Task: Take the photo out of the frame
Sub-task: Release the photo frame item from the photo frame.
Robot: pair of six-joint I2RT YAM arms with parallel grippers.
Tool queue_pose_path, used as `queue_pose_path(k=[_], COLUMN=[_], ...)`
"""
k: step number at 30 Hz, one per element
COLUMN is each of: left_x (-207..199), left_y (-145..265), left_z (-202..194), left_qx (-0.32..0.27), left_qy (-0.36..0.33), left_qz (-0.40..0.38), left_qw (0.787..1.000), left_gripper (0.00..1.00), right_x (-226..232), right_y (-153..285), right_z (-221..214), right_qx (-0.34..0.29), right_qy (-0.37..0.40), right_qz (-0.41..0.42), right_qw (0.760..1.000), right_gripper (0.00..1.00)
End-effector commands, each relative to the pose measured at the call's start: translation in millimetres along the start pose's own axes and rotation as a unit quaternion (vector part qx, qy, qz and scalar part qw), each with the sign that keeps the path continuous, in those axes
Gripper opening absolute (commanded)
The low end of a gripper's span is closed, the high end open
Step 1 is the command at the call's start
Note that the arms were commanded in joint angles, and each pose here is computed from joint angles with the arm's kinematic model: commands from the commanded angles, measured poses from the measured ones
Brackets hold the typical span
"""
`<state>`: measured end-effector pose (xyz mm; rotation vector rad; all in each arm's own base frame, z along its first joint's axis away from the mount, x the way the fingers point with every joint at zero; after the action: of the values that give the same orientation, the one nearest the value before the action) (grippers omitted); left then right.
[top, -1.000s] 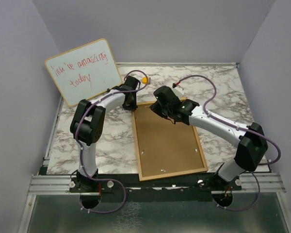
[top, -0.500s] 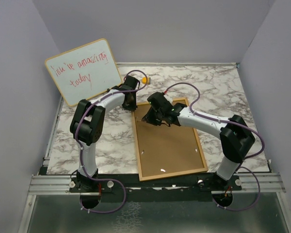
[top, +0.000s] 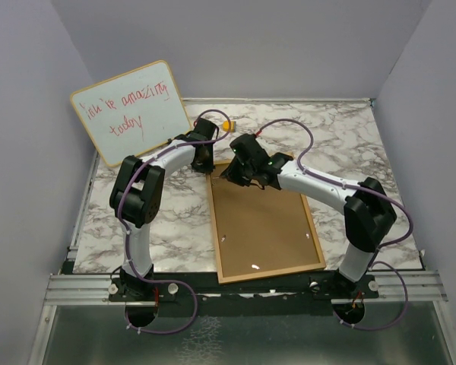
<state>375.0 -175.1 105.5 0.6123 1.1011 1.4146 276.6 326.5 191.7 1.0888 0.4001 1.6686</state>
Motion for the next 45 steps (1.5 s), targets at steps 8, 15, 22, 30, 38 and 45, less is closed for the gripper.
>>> queue_pose_path(k=[8,15,22,30,38,45], left_x=[9.1,9.1,11.2,8.4,10.1,9.7], left_y=[-0.6,0.8,-1.3,1.6,-3.8,-5.4], left_z=[1.6,3.1,3.1,3.5,0.9,0.1], left_qx=[0.012,0.009,0.009,0.012,0.017,0.021], left_qy=[-0.013,-0.013,-0.014,-0.013,-0.014,-0.015], left_qz=[0.016,0.015,0.022,0.010,0.014,0.013], left_qw=[1.000,1.000,1.000,1.000,1.000,1.000], left_gripper=[0.00,0.00,0.00,0.00,0.00,0.08], right_x=[-7.6,-3.9,-4.2,-14.2,-16.3,-10.9], right_y=[-22.8,-24.9,-25.1,-23.5,-29.0,-22.7], right_z=[-5.7,4.4,1.0,-6.4,-16.8,-11.7], right_qx=[0.010,-0.001,0.016,0.030,0.055,0.050], right_qy=[0.001,0.019,0.026,0.060,0.034,0.057], right_qz=[-0.035,-0.039,-0.038,-0.049,-0.040,-0.021], right_qw=[0.999,0.999,0.999,0.997,0.997,0.997], right_gripper=[0.00,0.00,0.01,0.01,0.00,0.00])
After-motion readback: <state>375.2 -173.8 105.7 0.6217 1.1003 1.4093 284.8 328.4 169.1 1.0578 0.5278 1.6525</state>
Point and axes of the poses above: each gripper's point midway between its finger pads, its own y axis back along the fingers, its own x axis along the line the jaws close on, z = x × y, the point moved 8 cm from there along y, back along the fingers, and after that the axes turned 14 degrees about y, right-handed, at the moved point
